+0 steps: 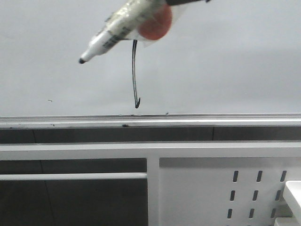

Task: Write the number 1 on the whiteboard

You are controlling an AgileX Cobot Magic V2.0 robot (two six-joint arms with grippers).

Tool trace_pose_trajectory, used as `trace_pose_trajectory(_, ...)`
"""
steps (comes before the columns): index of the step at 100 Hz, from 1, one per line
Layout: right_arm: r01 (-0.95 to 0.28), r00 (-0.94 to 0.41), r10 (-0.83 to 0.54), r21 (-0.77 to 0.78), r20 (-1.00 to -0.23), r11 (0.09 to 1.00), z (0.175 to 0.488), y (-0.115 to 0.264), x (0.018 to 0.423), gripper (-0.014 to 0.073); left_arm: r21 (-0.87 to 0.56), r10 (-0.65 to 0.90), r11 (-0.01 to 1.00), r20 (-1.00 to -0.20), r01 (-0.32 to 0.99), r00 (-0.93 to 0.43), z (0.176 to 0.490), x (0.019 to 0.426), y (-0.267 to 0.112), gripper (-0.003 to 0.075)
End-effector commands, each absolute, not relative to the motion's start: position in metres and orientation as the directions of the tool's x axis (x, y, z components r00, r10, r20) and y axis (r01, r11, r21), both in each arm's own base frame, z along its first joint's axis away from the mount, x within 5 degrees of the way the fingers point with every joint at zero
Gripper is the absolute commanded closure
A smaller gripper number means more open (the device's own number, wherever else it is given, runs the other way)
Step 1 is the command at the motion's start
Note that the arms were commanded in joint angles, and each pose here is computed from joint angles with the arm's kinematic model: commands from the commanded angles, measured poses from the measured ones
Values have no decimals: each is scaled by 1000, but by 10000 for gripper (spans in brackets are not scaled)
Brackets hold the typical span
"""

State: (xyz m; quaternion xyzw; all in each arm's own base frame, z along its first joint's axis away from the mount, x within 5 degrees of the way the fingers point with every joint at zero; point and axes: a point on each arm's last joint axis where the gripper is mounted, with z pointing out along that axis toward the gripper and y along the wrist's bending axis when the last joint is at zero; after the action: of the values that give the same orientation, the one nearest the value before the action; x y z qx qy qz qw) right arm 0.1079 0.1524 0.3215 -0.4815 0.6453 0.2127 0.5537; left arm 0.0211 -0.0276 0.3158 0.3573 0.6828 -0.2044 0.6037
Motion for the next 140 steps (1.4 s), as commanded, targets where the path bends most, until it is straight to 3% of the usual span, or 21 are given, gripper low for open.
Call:
trace_pose_trajectory(1, -872, 90, -361, -249, -928, 422, 346, 160, 110, 672, 180, 263, 607, -965, 774, 18, 335, 33, -46, 398)
trace_pose_trajectory(19, -917, 69, -416, -222, -907, 331, 361, 182, 117, 671, 232, 392, 503, -920, 832, 20, 350, 56, -75, 409)
trace_pose_trajectory(39, -929, 78, -419, -219, -905, 299, 380, 200, 128, 671, 155, 490, 438, -867, 886, -90, 349, 70, -94, 409)
trace_pose_trajectory(49, -940, 77, -433, -211, -898, 270, 385, 206, 130, 671, 152, 498, 412, -863, 898, -83, 348, 72, -99, 409)
trace_pose_trajectory(99, -959, 125, -411, -217, -903, 184, 393, 231, 117, 671, 133, 484, 401, -871, 906, -86, 349, 74, -104, 411)
trace_pose_trajectory(123, -961, 114, -404, -203, -908, 185, 393, 231, 117, 672, 134, 482, 403, -872, 905, -85, 349, 75, -104, 560)
trace_pose_trajectory(140, -963, 106, -397, -193, -912, 187, 393, 231, 116, 672, 132, 487, 399, -869, 908, -88, 348, 74, -104, 587)
